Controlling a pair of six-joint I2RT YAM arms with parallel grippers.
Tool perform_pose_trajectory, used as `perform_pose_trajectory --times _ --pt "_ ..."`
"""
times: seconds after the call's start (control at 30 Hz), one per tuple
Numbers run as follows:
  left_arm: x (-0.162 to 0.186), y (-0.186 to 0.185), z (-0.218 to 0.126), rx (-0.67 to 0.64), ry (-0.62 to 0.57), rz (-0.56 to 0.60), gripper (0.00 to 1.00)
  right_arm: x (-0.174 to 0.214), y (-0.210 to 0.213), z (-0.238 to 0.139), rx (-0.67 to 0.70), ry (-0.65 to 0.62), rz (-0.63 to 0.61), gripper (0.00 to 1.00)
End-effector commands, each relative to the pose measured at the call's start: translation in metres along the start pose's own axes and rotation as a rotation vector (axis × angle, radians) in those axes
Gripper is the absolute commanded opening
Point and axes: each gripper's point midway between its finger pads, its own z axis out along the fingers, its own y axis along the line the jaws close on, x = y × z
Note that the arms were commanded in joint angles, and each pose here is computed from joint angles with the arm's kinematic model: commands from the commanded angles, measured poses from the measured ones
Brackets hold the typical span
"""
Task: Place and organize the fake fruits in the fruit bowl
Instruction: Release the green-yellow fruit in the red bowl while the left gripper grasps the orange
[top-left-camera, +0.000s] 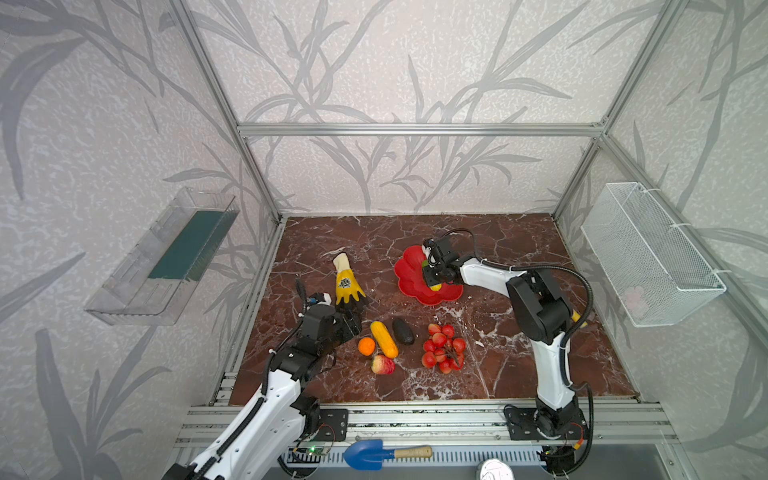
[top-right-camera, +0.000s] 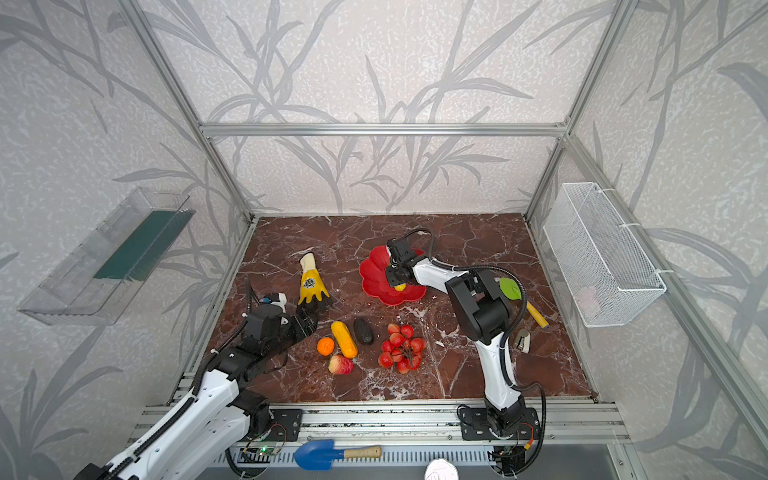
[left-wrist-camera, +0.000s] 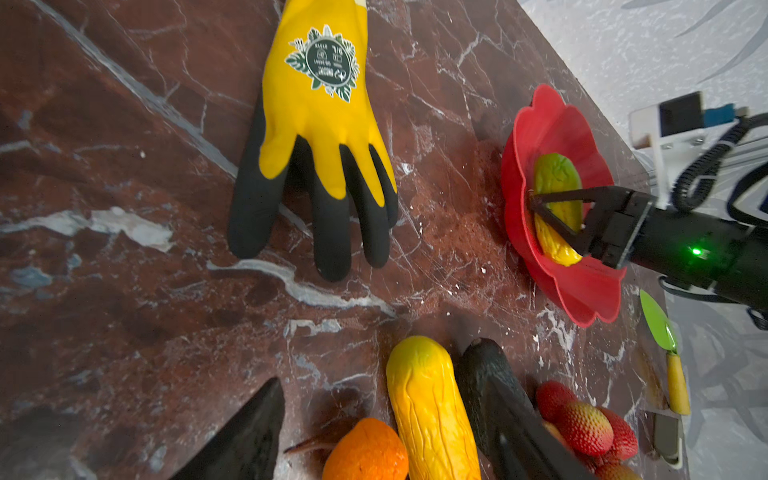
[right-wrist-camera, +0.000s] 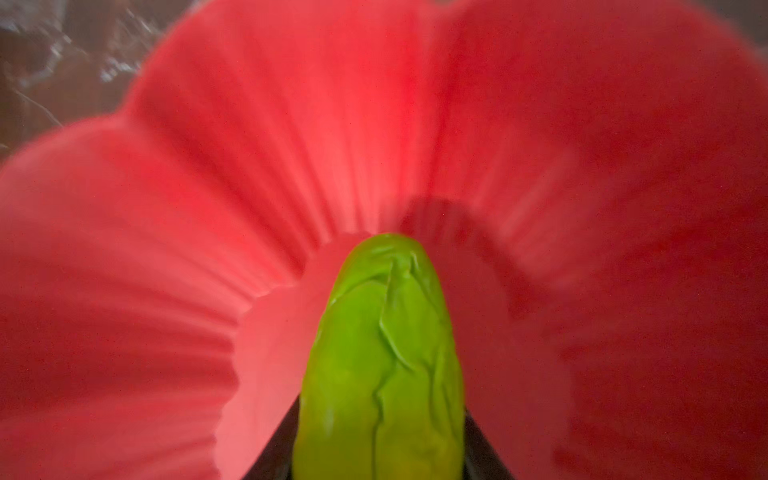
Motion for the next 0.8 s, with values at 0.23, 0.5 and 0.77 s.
perform_pose_trajectory --times 0.23,0.5,0.77 --pt "0.04 0.004 0.013 -0.012 0.112 0.014 0.73 -0.037 0.003 -0.079 -0.043 -0.243 0.063 0.79" --pt "0.059 0.009 0.032 -0.029 0.159 0.022 0.63 -0.013 -0.01 -0.145 -0.029 -0.364 0.136 0.86" --pt "0.061 0.001 0.042 -0.022 0.179 0.067 0.41 0.008 -0.016 -0.167 -0.023 -0.382 0.156 0.86"
